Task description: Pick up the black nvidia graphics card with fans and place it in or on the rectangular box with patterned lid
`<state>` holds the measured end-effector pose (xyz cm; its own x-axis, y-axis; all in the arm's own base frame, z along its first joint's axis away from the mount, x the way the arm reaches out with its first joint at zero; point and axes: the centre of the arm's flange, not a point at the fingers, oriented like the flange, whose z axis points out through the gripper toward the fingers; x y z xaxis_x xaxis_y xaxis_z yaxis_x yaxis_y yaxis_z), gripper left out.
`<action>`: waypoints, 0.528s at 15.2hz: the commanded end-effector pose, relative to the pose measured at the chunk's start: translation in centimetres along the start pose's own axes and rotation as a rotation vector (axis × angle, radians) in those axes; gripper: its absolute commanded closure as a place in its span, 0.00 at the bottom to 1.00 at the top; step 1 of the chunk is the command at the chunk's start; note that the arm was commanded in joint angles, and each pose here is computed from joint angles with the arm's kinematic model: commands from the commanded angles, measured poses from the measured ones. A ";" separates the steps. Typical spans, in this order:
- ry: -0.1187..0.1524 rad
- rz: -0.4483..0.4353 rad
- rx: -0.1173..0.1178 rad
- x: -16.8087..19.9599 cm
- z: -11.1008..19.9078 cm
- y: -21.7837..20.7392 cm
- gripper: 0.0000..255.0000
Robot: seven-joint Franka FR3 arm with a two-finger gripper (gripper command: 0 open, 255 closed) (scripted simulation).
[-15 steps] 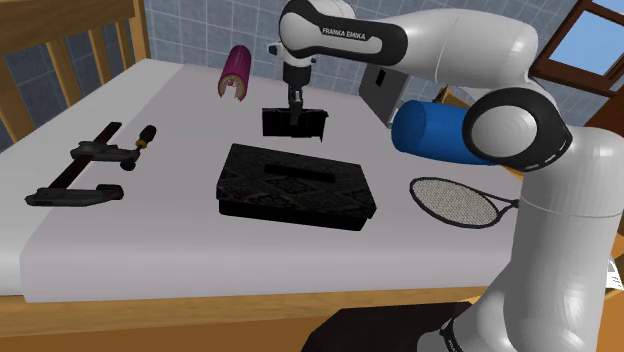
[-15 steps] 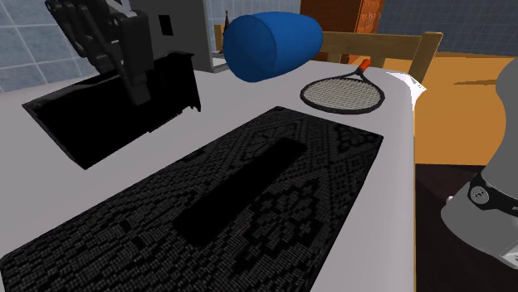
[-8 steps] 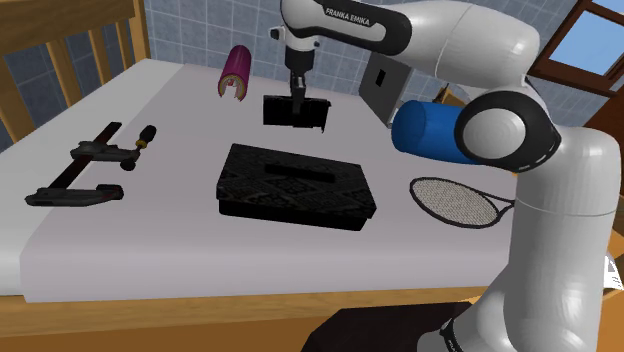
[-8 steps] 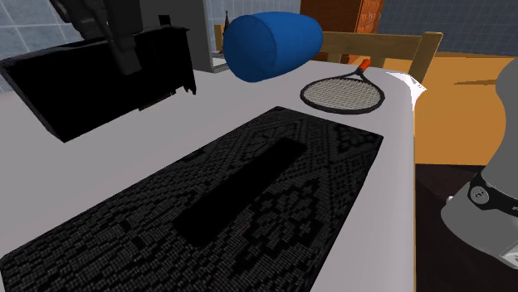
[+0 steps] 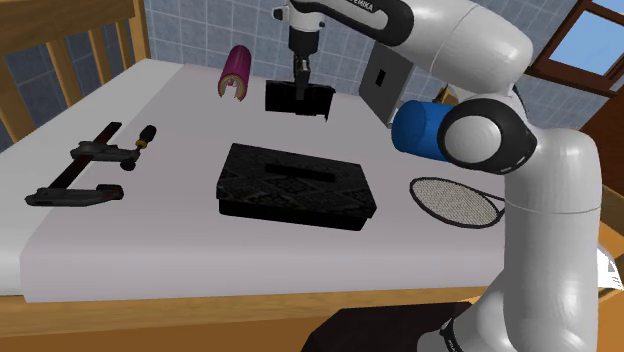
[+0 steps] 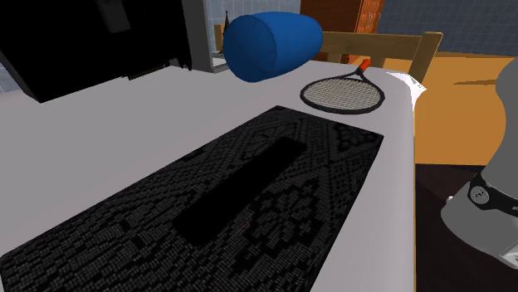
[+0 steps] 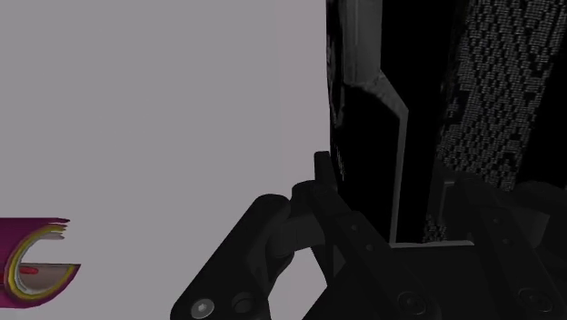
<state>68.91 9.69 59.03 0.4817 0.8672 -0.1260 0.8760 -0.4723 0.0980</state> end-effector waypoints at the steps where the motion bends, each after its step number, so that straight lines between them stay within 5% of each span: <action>1: 0.000 0.000 0.000 0.0 -0.9 -1.3 1.00; 8: 0.000 0.000 0.000 -0.3 -3.4 -10.1 1.00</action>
<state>60.91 14.30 61.32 0.4811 0.8675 -0.1262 0.8763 -0.4719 0.0970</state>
